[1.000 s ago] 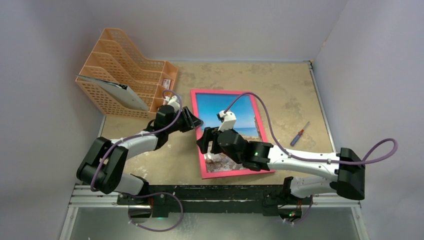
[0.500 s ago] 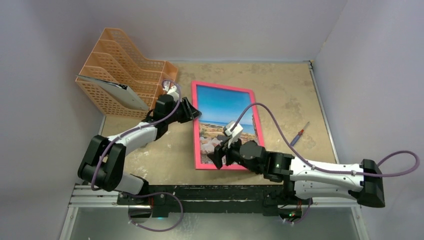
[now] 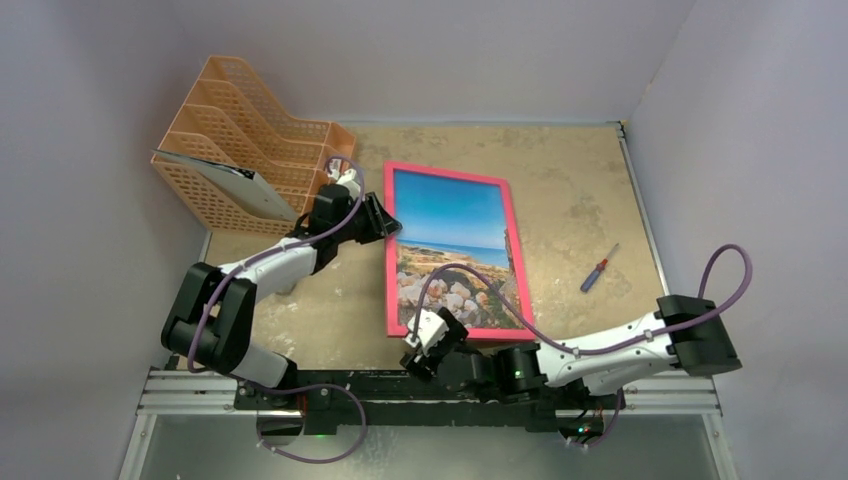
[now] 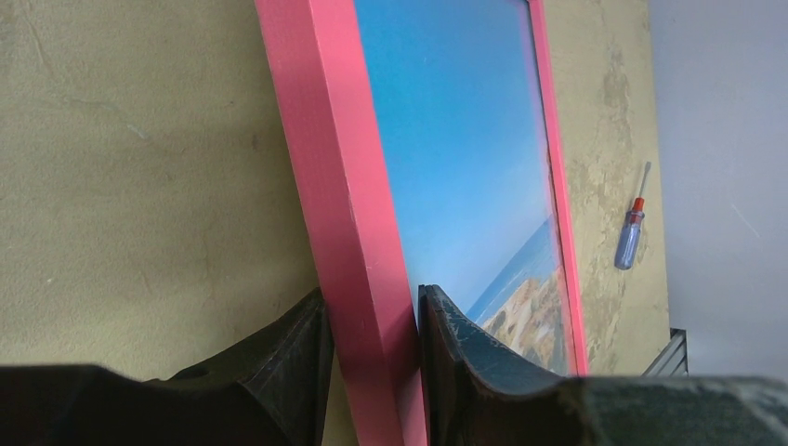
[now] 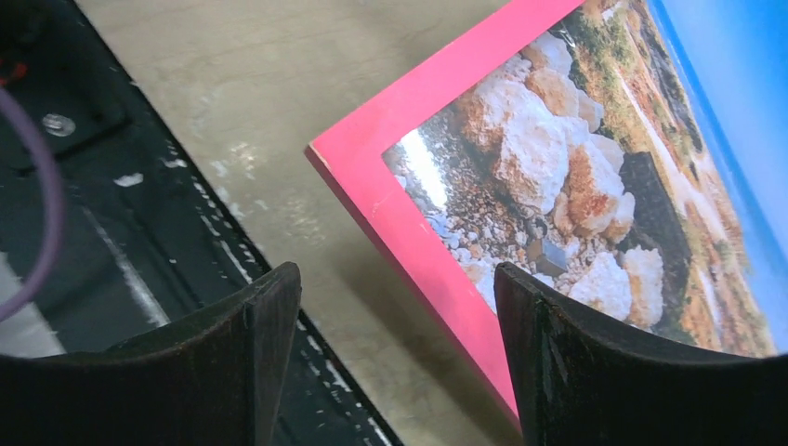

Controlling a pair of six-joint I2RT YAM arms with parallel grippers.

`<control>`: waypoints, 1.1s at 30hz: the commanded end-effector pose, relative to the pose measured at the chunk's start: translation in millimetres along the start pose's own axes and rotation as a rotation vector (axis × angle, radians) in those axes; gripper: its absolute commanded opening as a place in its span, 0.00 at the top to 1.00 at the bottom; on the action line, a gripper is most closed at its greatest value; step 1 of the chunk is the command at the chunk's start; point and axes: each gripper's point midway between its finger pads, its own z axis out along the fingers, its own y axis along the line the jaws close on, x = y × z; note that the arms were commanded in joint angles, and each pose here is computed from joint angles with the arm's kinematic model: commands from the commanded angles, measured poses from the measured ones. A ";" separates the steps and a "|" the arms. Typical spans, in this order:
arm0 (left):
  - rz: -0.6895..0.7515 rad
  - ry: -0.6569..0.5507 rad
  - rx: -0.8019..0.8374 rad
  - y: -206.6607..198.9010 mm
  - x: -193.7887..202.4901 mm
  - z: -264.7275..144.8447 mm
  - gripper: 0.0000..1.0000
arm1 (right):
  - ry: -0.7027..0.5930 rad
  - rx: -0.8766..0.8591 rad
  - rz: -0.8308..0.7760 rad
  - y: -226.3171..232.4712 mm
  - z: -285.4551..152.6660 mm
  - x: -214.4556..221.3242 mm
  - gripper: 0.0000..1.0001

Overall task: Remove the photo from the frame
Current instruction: Pick up the photo frame from the center of the board.

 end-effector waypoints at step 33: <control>0.120 -0.001 0.083 -28.4 -34.2 0.5 1.00 | -0.079 0.398 -0.470 -41.6 37.8 20.3 0.35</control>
